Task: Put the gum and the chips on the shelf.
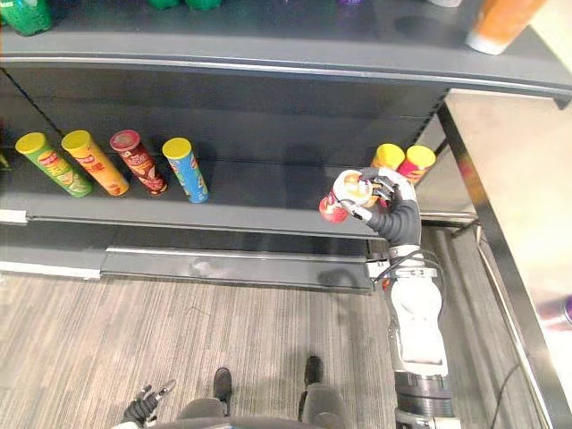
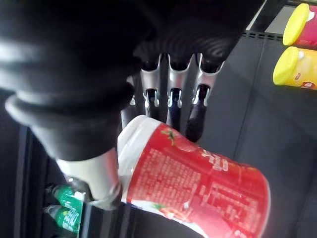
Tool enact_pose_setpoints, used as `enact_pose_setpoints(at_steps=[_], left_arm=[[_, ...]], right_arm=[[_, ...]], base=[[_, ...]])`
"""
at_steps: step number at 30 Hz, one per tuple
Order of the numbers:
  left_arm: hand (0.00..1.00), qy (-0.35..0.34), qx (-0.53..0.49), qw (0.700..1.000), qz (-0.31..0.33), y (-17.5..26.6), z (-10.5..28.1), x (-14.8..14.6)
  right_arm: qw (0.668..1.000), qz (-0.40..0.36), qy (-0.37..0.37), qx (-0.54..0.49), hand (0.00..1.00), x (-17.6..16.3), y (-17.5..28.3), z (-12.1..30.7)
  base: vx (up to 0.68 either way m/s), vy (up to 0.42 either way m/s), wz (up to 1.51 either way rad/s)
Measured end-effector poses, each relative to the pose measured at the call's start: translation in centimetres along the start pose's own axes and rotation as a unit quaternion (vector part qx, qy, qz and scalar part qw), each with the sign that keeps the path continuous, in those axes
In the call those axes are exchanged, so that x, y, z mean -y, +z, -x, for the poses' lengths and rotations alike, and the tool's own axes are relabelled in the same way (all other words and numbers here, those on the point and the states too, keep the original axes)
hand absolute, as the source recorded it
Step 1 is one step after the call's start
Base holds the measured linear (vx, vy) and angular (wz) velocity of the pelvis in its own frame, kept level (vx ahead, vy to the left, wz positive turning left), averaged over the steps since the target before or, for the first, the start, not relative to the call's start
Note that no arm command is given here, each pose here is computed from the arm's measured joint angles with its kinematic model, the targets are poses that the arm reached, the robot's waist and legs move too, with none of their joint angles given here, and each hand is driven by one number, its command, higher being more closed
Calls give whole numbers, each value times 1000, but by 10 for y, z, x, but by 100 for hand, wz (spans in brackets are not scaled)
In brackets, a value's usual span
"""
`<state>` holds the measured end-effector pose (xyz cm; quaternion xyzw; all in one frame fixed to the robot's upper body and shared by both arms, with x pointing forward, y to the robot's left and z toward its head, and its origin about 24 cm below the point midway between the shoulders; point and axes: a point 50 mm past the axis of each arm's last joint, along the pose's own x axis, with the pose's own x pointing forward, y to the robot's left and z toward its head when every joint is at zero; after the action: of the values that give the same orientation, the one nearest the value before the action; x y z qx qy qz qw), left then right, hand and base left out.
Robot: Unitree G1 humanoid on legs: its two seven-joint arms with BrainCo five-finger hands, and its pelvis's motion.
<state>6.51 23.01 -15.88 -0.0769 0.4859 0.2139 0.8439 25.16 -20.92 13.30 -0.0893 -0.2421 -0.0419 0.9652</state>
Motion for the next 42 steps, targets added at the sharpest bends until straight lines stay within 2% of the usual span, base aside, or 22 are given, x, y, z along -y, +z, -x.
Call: enact_pose_setpoints(at_steps=[5,12,25,42], left_arm=[[0,-10,4,1000,3,3,-1,6],[0,-14,5,1000,-12,5,-2,8],[0,-31,14,995,-89,12,-4,11],[0,-34,13,994,-98,12,-4,11]], right_arm=[[999,9,-35,-8,100,17,-2,7],[999,0,-41,-17,100,15,-4,13],[999,-8,-29,18,100,14,11,6],[989,-20,99,111,100,2,51,-20]], base=[[54,-103,79],[-52,35,36],[28,18,-15],[-15,-4,-13]])
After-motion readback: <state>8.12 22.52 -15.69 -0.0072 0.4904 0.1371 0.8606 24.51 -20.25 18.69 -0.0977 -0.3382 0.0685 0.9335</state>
